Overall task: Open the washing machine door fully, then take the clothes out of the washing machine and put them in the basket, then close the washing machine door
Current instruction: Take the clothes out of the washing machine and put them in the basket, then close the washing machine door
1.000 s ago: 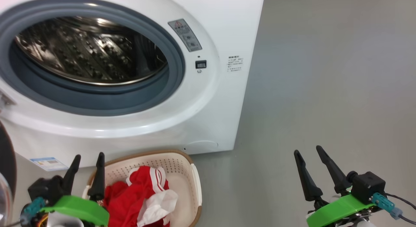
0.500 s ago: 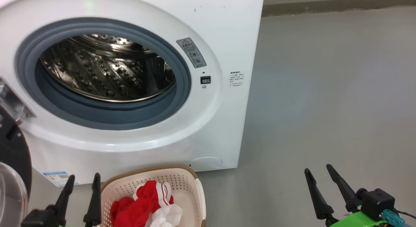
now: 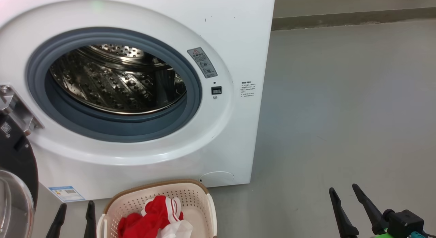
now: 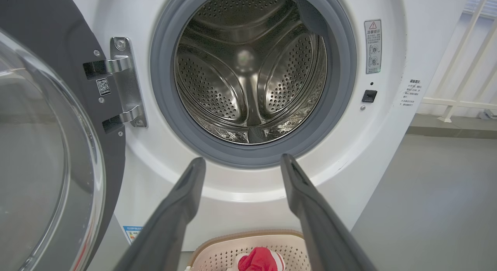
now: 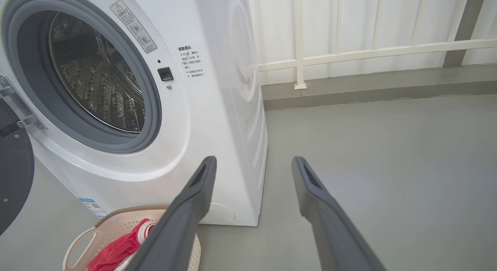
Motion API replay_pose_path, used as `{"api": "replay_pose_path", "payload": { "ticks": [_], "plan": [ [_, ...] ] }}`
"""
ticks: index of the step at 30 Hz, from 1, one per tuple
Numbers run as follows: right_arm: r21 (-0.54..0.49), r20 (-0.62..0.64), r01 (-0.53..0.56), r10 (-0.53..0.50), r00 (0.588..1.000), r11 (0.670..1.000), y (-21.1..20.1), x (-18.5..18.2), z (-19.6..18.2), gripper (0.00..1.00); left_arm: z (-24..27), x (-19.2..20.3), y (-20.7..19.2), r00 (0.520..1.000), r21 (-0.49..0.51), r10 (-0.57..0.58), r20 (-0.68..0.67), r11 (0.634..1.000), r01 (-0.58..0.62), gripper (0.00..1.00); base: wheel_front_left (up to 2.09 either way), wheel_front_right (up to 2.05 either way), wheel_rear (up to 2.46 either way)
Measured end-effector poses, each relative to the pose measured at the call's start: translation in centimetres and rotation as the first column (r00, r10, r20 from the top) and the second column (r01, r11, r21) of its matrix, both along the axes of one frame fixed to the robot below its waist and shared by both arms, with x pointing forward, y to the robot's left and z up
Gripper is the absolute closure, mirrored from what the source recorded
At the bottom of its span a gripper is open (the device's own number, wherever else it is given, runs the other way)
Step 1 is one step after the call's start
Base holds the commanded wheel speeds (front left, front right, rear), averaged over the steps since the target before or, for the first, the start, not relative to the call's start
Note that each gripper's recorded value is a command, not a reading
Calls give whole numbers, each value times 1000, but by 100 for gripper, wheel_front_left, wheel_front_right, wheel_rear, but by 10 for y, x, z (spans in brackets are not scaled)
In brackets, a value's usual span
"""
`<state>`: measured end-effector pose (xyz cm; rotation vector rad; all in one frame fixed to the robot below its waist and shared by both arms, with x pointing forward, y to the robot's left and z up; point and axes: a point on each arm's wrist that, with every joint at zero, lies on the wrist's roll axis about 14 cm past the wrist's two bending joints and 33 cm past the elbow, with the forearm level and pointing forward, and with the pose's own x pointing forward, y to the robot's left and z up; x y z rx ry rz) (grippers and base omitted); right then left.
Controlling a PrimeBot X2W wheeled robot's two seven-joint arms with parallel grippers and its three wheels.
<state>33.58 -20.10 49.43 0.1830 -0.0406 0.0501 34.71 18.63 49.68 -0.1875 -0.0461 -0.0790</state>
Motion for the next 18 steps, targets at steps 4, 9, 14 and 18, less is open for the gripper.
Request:
{"api": "replay_pose_path", "payload": {
  "ticks": [4,9,14,18],
  "plan": [
    [1,-1,0,0,1000,1000,0,-1,0,0,0,-2,0,1000,-5,3,1,1000,-3,0,0,0,0],
    [1,-3,0,0,1000,1000,0,0,-1,0,1,-2,-3,1000,-11,0,2,1000,0,0,0,0,0],
    [1,-3,-1,1,1000,1000,0,0,-1,0,0,-2,-3,1000,-18,0,1,1000,0,0,0,0,0],
    [1,-4,-3,3,1000,1000,1,1,-1,0,1,-2,-2,1000,-19,2,4,1000,-2,0,0,0,0]
  ]
}}
